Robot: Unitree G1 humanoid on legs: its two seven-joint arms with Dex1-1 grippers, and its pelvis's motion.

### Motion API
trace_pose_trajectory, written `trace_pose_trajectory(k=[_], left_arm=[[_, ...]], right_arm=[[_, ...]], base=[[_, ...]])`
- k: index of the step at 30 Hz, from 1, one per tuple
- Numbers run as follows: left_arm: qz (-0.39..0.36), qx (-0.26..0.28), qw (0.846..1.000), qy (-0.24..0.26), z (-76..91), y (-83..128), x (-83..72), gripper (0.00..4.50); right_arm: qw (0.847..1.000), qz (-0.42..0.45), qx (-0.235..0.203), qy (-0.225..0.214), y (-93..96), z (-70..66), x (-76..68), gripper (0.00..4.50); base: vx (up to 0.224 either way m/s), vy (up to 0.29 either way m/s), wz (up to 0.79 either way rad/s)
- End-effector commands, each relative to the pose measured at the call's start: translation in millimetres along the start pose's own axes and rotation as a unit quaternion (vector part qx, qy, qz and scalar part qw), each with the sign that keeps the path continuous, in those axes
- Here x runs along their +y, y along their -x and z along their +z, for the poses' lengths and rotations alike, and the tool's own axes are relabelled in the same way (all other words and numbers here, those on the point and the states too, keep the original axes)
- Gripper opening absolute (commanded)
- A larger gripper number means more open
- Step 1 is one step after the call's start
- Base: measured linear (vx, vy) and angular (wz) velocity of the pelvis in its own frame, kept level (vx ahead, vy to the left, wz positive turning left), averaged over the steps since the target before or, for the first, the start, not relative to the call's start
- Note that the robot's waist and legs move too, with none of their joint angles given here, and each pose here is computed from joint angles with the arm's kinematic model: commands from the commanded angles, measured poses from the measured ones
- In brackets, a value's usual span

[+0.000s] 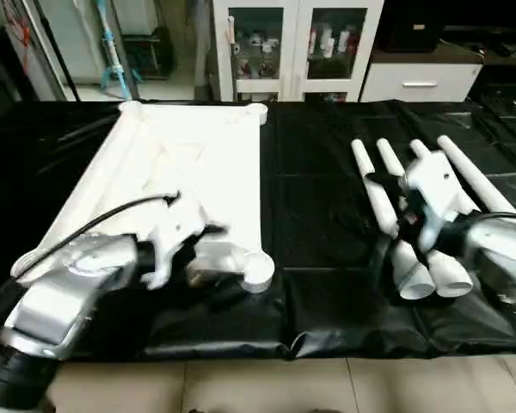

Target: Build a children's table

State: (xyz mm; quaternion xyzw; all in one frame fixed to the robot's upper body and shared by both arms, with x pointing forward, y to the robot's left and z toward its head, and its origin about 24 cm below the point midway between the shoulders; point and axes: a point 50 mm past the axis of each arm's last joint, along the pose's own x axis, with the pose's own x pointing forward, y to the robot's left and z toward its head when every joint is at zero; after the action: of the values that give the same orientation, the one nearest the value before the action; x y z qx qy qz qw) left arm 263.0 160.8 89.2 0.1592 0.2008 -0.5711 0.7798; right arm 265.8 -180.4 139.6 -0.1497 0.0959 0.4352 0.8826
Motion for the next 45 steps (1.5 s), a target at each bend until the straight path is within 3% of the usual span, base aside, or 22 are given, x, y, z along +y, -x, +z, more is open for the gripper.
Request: trace_pose_trajectory(k=[1, 9, 12, 19, 21, 29, 34, 40, 45], left_arm=[[-0.021, 0.012, 1.0, -0.017, -1.3, 1.7, 5.9, 4.22], [-0.052, 0.042, 0.998, -0.021, -8.1, -1.1, 14.0, 3.54], [-0.024, 0.088, 0.995, -0.05, -19.4, -3.1, 33.4, 3.33], [-0.008, 0.104, 0.991, -0.08, -23.9, -3.9, 46.1, 2.63], [-0.018, 0.106, 0.991, -0.077, -25.3, -4.0, 46.2, 2.63], [-0.061, 0.117, 0.989, -0.068, -29.8, -2.5, 41.2, 1.88], [-0.04, 0.118, 0.989, -0.08, -30.8, -3.2, 45.8, 1.55], [-0.033, 0.091, 0.994, -0.05, -25.3, -11.1, 44.5, 1.09], [0.0, 0.099, 0.995, -0.023, -31.4, -18.5, 44.6, 0.84]], right_arm=[[0.999, 0.05, 0.016, 0.006, 0.6, -0.4, 10.2, 4.5], [0.994, 0.1, 0.037, 0.011, 2.6, -4.0, 20.0, 4.5], [0.992, 0.119, 0.034, 0.014, 1.4, -1.3, 23.3, 4.5], [0.99, 0.136, 0.034, 0.015, -2.6, -1.0, 28.4, 4.5], [0.99, 0.139, 0.035, 0.014, -3.1, -1.1, 29.3, 4.5], [0.987, 0.158, 0.036, 0.006, -6.7, -2.9, 36.0, 4.5], [0.987, 0.155, 0.041, 0.009, -6.9, -4.4, 36.0, 4.5], [0.988, 0.151, 0.043, 0.01, -9.0, -6.7, 38.4, 4.5], [0.99, 0.134, 0.043, 0.012, -10.7, -9.2, 39.6, 4.5]], base=[[0.0, 0.0, 0.0], [0.0, 0.0, 0.0], [0.0, 0.0, 0.0], [0.0, 0.0, 0.0], [0.0, 0.0, 0.0], [0.0, 0.0, 0.0], [0.0, 0.0, 0.0], [0.0, 0.0, 0.0], [0.0, 0.0, 0.0]])
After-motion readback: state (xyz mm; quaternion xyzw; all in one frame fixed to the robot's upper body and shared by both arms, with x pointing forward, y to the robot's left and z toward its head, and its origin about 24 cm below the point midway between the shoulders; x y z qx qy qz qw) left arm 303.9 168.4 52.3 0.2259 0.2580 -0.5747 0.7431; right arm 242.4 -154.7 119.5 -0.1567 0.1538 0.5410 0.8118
